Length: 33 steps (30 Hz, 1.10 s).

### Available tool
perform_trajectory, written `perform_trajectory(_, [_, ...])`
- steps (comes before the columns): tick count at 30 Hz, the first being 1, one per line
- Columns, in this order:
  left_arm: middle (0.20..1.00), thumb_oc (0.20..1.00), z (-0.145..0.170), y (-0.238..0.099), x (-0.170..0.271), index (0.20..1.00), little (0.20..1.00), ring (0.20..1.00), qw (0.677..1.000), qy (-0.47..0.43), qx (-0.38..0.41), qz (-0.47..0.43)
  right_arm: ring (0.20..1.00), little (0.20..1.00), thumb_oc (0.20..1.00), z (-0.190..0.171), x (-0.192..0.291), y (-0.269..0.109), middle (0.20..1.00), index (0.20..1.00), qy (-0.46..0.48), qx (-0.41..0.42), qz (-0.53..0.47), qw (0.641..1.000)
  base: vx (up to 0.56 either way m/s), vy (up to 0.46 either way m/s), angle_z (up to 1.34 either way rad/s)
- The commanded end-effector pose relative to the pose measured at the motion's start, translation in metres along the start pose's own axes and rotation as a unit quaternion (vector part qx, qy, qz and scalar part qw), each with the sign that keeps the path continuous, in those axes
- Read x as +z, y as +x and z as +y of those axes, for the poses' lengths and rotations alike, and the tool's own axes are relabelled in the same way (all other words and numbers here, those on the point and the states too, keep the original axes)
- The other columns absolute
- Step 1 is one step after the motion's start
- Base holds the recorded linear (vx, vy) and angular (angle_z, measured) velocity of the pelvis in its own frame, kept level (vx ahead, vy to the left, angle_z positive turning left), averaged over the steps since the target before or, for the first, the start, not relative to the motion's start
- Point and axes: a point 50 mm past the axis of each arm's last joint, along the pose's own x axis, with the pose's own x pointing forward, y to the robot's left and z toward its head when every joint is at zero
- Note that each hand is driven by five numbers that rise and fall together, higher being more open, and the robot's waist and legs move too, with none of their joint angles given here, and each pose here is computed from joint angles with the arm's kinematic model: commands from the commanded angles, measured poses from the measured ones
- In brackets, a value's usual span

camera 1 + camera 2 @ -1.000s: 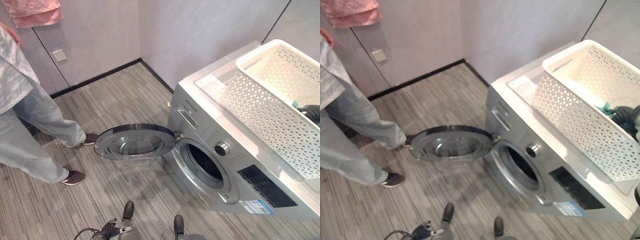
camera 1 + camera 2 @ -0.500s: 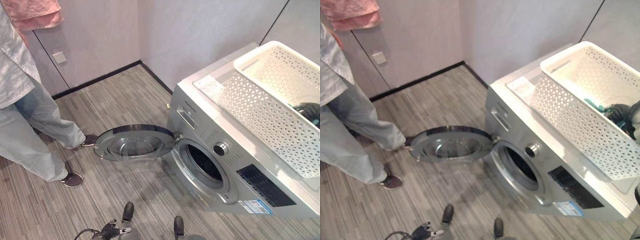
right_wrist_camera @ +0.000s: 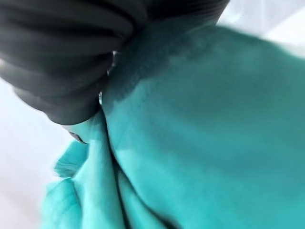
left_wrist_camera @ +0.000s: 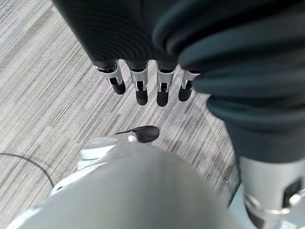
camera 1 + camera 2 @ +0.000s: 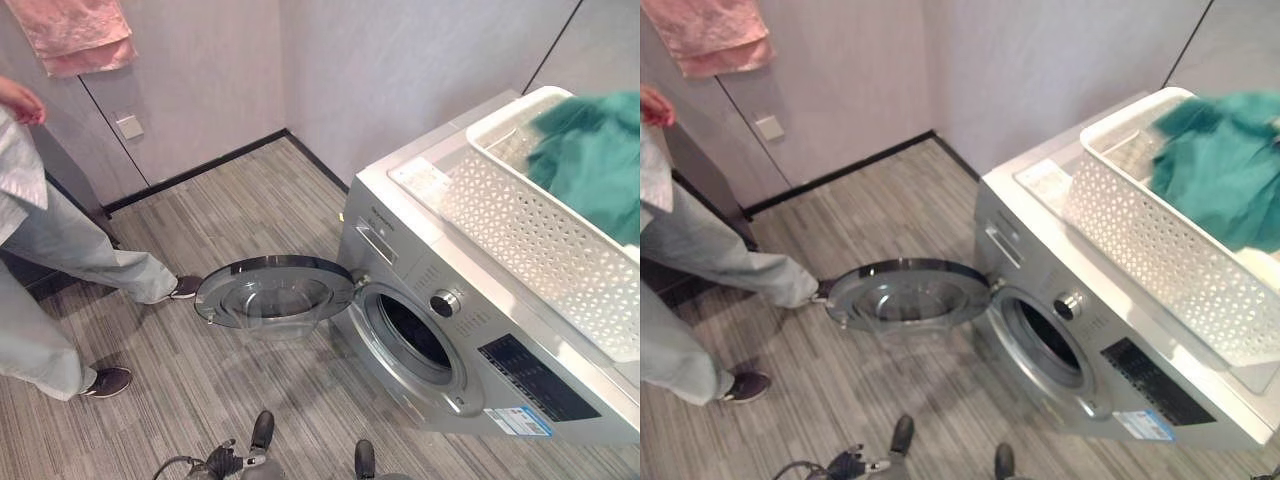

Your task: Grab the laundry basket,head to the washer,open it,put in the laundry and shut it.

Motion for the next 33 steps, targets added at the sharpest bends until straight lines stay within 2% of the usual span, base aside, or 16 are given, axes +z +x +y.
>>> perform_trajectory(1, [1.0, 1.0, 0.029, -0.003, -0.018, 1.0, 1.0, 1.0, 0.997, 0.036, 0.053, 0.038, 0.2, 0.2, 0.2, -0.05, 0.059, -0.011, 0.2, 0.2, 0.078, -0.139, -0.132, 0.978, 0.02, 0.044, 0.01])
perform_trajectory(11, [1.0, 1.0, 0.022, -0.004, -0.025, 1.0, 1.0, 1.0, 0.997, 0.028, 0.059, 0.048, 0.2, 0.2, 0.2, -0.038, 0.109, -0.025, 0.2, 0.2, 0.021, -0.195, -0.255, 0.947, 0.01, 0.05, -0.01])
perform_trajectory(18, [1.0, 1.0, 0.012, -0.003, -0.023, 1.0, 1.0, 1.0, 0.997, 0.022, 0.052, 0.048, 0.2, 0.2, 0.2, -0.021, 0.121, -0.034, 0.2, 0.2, -0.005, -0.189, -0.308, 0.932, 0.0, 0.082, -0.05])
perform_trajectory(21, [1.0, 1.0, 0.004, -0.002, -0.018, 1.0, 1.0, 1.0, 0.998, 0.019, 0.042, 0.045, 0.2, 0.2, 0.2, -0.004, 0.128, -0.046, 0.2, 0.2, 0.023, -0.173, -0.358, 0.917, -0.03, 0.125, -0.14])
perform_trajectory(25, [1.0, 1.0, -0.008, -0.001, -0.01, 1.0, 1.0, 1.0, 0.999, 0.012, 0.029, 0.035, 0.2, 0.2, 0.2, 0.019, 0.123, -0.07, 0.2, 0.2, 0.044, -0.142, -0.413, 0.899, -0.05, 0.15, -0.24])
perform_trajectory(33, [1.0, 1.0, -0.026, 0.002, 0.017, 1.0, 1.0, 1.0, 0.998, 0.059, -0.001, -0.016, 0.2, 0.2, 0.2, 0.029, 0.086, -0.115, 0.2, 0.2, 0.022, -0.171, -0.441, 0.881, -0.05, 0.173, -0.05])
